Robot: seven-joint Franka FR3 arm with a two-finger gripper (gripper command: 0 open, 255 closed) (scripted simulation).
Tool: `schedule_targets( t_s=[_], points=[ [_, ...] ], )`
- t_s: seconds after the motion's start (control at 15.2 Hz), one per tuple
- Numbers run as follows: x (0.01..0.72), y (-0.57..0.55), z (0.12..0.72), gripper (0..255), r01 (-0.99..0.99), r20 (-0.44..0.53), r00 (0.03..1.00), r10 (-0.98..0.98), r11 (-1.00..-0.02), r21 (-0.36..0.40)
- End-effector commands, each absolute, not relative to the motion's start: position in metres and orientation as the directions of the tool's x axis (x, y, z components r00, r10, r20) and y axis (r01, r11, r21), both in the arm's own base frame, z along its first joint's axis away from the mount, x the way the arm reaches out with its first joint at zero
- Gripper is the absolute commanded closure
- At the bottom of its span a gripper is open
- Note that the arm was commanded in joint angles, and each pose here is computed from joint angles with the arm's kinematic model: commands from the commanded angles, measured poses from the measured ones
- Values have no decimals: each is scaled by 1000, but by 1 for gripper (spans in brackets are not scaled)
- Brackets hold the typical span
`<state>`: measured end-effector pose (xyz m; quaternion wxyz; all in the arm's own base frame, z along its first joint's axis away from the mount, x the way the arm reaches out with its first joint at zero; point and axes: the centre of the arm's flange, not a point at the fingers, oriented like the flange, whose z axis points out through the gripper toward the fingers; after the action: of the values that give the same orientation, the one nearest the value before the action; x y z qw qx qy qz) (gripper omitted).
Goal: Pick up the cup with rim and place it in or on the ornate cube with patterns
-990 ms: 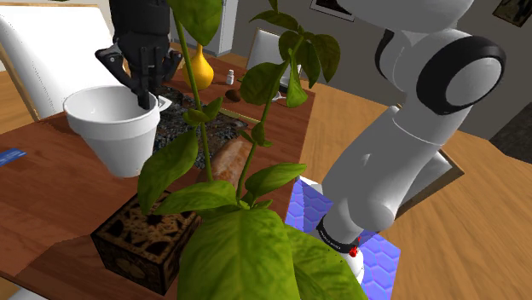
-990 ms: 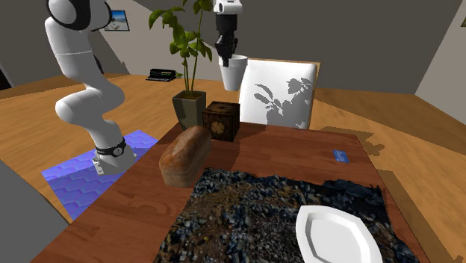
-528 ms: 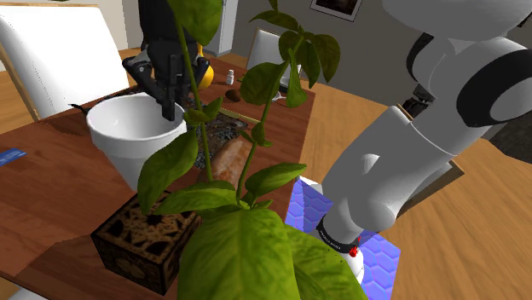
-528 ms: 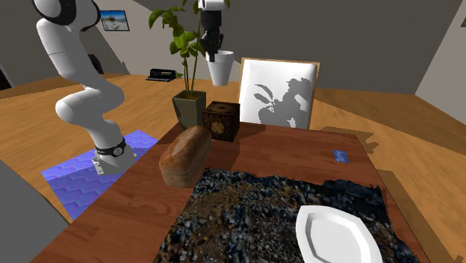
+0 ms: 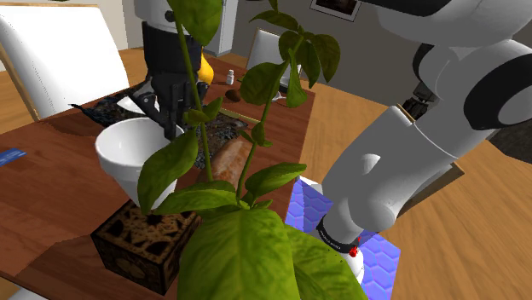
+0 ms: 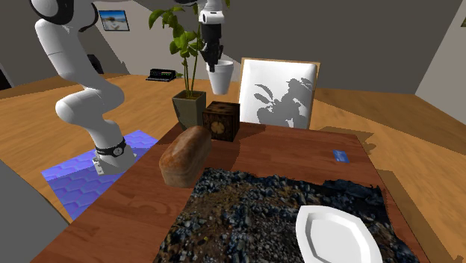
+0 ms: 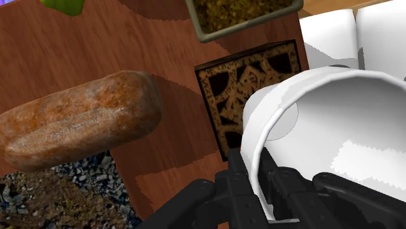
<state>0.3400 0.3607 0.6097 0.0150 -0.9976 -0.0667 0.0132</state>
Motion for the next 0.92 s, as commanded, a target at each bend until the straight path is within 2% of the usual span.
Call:
schedule_targets(
  t_s=[0.0,0.86],
  points=[
    [340,362,599,255,133,-23,991,133,-991,-32],
    [340,362,532,255,133,-23,991,133,-991,-32]
  ],
)
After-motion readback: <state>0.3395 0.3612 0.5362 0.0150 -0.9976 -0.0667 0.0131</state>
